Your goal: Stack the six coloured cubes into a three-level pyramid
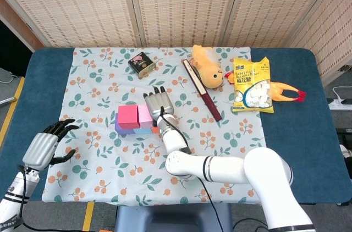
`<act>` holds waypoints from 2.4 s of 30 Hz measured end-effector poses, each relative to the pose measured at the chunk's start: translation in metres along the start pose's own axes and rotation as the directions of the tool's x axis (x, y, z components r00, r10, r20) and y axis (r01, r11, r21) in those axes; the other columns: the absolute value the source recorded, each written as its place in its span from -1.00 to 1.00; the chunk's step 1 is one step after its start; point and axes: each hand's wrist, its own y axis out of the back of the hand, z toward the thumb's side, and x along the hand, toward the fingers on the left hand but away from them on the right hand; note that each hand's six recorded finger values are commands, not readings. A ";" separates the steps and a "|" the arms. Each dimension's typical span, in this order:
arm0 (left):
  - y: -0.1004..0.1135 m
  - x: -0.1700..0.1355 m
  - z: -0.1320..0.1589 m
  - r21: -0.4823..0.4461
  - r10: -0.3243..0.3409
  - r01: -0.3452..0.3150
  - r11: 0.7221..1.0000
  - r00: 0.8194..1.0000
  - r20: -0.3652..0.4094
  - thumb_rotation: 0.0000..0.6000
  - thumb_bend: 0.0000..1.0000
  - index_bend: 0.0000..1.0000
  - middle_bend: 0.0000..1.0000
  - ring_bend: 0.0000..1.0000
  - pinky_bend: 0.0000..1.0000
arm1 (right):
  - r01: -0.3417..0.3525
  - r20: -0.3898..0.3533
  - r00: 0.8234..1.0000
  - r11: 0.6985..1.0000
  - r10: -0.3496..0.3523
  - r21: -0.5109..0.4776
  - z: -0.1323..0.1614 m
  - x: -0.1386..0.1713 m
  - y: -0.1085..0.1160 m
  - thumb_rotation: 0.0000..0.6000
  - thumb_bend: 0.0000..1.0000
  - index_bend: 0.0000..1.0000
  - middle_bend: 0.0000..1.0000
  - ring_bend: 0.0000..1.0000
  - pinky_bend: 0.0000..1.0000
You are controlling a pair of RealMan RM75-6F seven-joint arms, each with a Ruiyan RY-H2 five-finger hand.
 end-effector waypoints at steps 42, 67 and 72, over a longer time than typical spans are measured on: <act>-0.054 0.065 0.001 0.008 -0.246 0.246 0.969 0.969 0.008 0.77 -0.08 -0.67 -1.00 -1.00 -1.00 | -0.097 -0.169 0.986 0.854 0.011 -0.510 -0.138 0.070 -0.002 -1.00 0.32 -0.66 -1.00 -1.00 -1.00; -0.062 0.072 0.012 -0.062 -0.288 0.291 0.955 0.956 0.047 0.66 -0.11 -0.83 -1.00 -1.00 -1.00 | -0.226 -0.253 0.960 0.870 0.122 -0.438 -0.113 0.045 -0.030 -1.00 0.46 -0.54 -1.00 -1.00 -1.00; -0.061 0.075 0.013 -0.059 -0.288 0.290 0.955 0.957 0.046 0.65 -0.11 -0.81 -1.00 -1.00 -1.00 | -0.228 -0.252 0.960 0.871 0.125 -0.435 -0.109 0.041 -0.033 -1.00 0.46 -0.57 -1.00 -1.00 -1.00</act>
